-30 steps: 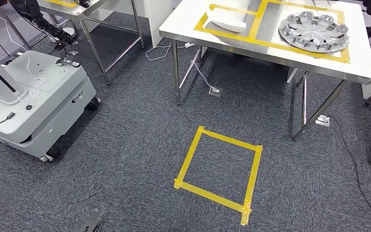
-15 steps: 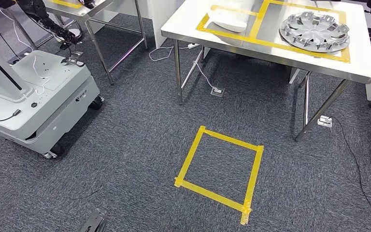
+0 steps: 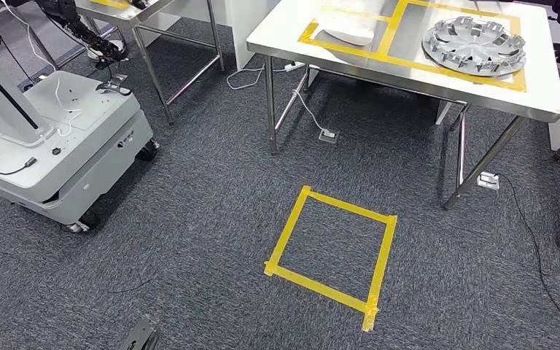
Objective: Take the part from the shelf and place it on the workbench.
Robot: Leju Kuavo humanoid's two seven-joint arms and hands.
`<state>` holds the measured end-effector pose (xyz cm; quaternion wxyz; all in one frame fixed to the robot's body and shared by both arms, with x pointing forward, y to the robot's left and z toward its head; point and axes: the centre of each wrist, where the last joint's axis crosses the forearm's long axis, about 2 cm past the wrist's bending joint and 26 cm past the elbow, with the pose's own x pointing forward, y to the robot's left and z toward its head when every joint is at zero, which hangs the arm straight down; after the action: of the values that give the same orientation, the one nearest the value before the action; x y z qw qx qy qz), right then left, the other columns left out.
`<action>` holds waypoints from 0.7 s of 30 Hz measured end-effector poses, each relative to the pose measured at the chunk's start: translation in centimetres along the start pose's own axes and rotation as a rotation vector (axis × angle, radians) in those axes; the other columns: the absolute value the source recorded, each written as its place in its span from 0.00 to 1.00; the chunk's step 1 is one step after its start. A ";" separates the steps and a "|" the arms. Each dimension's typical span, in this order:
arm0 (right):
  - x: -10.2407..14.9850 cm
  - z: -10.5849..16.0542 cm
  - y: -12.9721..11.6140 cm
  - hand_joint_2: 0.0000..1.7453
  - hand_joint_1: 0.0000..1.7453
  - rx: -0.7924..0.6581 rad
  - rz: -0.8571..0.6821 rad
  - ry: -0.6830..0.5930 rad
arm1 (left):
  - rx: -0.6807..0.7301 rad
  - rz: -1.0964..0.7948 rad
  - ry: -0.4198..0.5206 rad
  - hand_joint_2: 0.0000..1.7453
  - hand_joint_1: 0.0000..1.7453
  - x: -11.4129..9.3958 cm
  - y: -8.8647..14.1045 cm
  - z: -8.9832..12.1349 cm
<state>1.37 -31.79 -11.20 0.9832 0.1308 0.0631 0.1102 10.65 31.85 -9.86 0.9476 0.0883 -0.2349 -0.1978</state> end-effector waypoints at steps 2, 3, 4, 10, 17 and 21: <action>0.0 0.0 0.0 0.00 0.00 0.000 -0.002 0.000 | -0.001 -0.002 -0.003 0.00 0.00 0.1 0.0 0.0; 0.0 0.0 -0.1 0.00 0.00 -0.001 -0.003 0.000 | -0.003 -0.003 -0.004 0.00 0.00 0.2 -0.1 0.0; 0.0 0.0 -0.1 0.00 0.00 -0.001 -0.004 0.000 | -0.004 -0.004 -0.005 0.00 0.00 0.2 -0.1 0.0; -0.1 0.1 -0.3 0.00 0.00 -0.005 -0.008 0.001 | -0.011 -0.011 -0.005 0.00 0.00 0.3 -0.4 0.0; -0.1 0.1 -0.3 0.00 0.00 -0.004 -0.009 0.002 | -0.013 -0.017 -0.006 0.00 0.00 0.4 -0.4 0.0; -0.2 0.1 -0.3 0.00 0.00 -0.004 -0.009 0.004 | -0.015 -0.019 -0.006 0.00 0.00 0.3 -0.5 0.0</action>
<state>1.24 -32.12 -11.20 0.9839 0.1282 0.0654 0.1059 10.76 31.23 -9.86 0.9456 0.0828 -0.2353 -0.2087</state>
